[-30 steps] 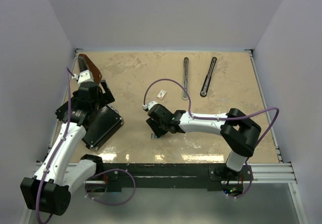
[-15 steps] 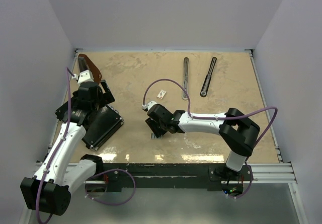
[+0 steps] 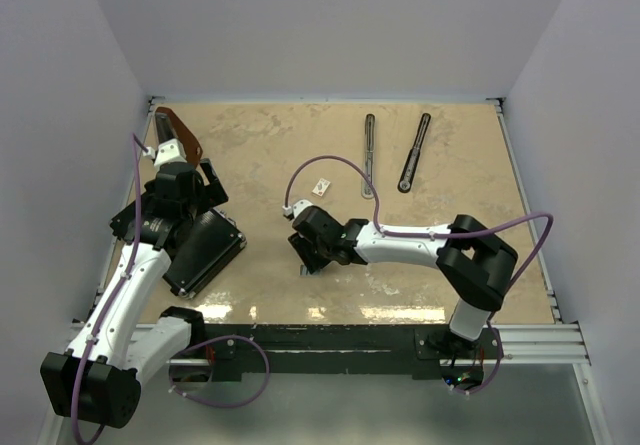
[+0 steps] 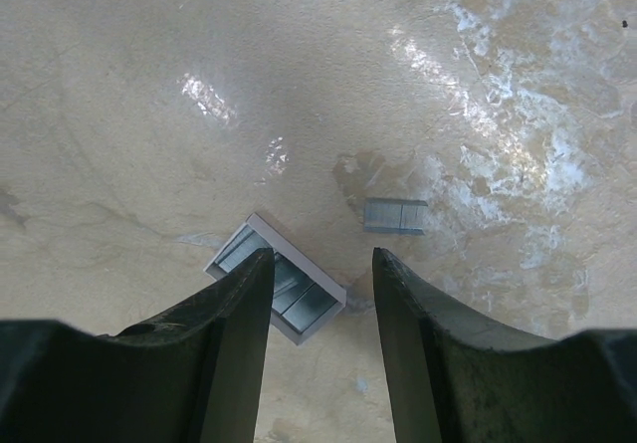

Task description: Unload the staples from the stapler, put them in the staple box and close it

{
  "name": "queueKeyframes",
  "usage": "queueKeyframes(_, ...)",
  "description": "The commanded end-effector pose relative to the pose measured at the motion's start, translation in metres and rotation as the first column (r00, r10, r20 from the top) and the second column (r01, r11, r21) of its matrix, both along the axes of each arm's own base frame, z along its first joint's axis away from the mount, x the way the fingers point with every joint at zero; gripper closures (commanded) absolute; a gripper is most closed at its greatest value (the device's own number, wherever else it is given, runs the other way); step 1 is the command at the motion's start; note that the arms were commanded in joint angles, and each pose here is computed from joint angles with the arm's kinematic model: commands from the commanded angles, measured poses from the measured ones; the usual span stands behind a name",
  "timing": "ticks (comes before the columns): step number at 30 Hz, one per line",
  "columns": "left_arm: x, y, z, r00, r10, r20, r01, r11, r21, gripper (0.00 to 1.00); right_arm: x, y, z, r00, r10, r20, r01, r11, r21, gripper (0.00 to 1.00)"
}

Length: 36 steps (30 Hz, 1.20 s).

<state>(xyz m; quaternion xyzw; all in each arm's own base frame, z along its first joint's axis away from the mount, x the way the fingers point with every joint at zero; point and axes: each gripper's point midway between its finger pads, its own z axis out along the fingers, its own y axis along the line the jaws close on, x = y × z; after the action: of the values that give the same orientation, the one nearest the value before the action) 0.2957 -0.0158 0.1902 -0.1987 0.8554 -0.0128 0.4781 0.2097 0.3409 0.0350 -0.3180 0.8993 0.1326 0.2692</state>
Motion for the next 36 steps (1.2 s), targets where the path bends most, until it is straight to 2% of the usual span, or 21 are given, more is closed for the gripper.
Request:
queueKeyframes(1,0.007,0.0,0.008,0.999,0.001,0.042,-0.001,1.0,-0.008,0.0,0.024,0.005,0.04,0.987,-0.154,0.034,0.15,0.983,0.107,0.52)
queueKeyframes(4,0.007,0.0,0.008,0.999,0.0,0.041,0.001,1.0,-0.009,0.0,0.036,-0.007,0.031,0.964,-0.265,0.007,0.263,0.961,0.087,0.53)
queueKeyframes(6,0.007,0.0,0.008,0.999,0.0,0.043,0.001,1.0,-0.009,0.0,0.039,-0.009,0.022,0.962,-0.273,0.006,0.272,0.96,0.058,0.54)
queueKeyframes(16,0.007,-0.001,0.009,0.999,-0.008,0.046,0.008,1.0,-0.009,0.0,0.043,-0.007,0.014,0.987,-0.155,0.036,0.155,0.988,0.006,0.54)
queueKeyframes(23,0.007,-0.002,0.01,0.999,-0.009,0.047,0.01,1.0,-0.01,0.0,0.041,-0.006,0.002,0.997,-0.075,0.012,0.075,0.997,-0.019,0.54)
queueKeyframes(30,0.007,-0.002,0.007,0.999,-0.009,0.038,0.009,1.0,-0.009,0.0,0.041,-0.003,-0.01,0.998,-0.057,0.002,0.057,0.998,-0.022,0.55)
queueKeyframes(36,0.008,-0.002,0.006,0.999,-0.011,0.037,0.012,1.0,-0.008,0.0,0.039,-0.008,-0.011,0.999,-0.05,0.01,0.05,0.998,-0.034,0.66)
